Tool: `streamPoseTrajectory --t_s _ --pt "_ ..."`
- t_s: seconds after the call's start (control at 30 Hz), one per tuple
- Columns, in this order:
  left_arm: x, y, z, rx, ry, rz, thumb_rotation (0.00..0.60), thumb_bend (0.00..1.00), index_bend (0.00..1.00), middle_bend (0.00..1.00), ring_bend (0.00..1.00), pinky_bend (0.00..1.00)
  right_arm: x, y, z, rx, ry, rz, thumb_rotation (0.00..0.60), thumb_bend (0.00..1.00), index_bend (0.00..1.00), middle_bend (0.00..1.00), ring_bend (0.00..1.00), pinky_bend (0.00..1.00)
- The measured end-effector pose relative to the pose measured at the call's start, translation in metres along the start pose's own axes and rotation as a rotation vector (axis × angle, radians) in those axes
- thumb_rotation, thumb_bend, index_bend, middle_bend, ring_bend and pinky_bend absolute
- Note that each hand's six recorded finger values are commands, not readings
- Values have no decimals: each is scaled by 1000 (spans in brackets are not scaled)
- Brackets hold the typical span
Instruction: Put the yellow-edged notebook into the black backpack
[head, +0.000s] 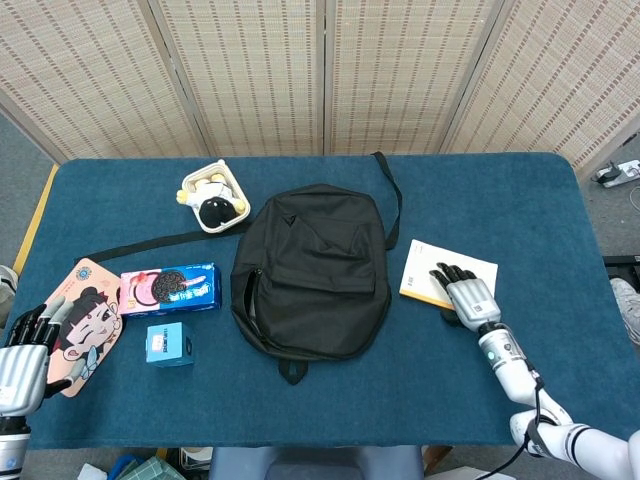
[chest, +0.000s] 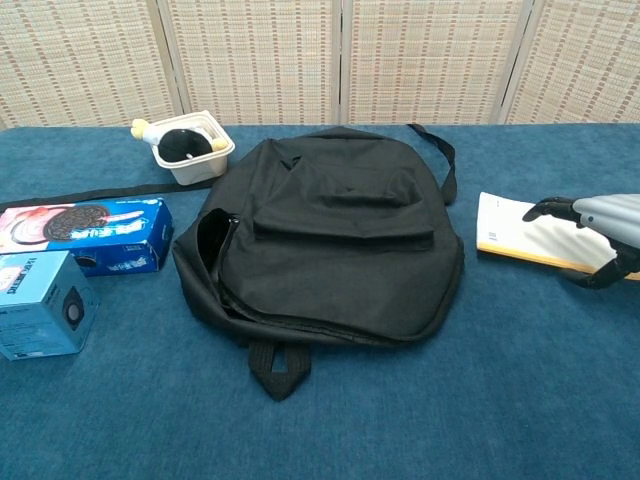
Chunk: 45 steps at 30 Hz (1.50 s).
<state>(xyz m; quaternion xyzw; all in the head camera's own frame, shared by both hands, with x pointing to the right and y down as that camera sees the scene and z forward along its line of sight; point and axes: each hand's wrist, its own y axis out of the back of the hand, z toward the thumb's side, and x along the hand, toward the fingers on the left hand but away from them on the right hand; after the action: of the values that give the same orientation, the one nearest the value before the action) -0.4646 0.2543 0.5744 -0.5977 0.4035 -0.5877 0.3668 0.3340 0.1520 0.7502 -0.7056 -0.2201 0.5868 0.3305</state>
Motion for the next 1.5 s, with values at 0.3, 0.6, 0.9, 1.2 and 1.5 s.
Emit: streamPoseTrajectory --t_s 0.3,0.6,0.9,1.2,1.5 --pt "2 -1 -1 -11 3 4 600 268 123 86 86 75 -12 16 -4 16 -27 -83 600 579 205 186 117 171" --pt "5 0 1 -17 -3 9 600 268 129 86 86 76 -23 35 -12 27 -78 -143 600 592 369 222 135 171" --pt "9 1 4 -20 -11 11 600 268 131 86 86 76 -31 44 -26 13 -153 -172 600 559 487 259 164 189" --pt "10 0 4 -16 -13 -8 600 268 132 86 85 76 -38 50 -36 -16 -211 -205 600 367 561 295 192 198" --pt "13 2 4 -9 -18 -7 600 268 136 86 83 76 -36 53 -40 -50 -236 -254 600 305 694 371 270 265"
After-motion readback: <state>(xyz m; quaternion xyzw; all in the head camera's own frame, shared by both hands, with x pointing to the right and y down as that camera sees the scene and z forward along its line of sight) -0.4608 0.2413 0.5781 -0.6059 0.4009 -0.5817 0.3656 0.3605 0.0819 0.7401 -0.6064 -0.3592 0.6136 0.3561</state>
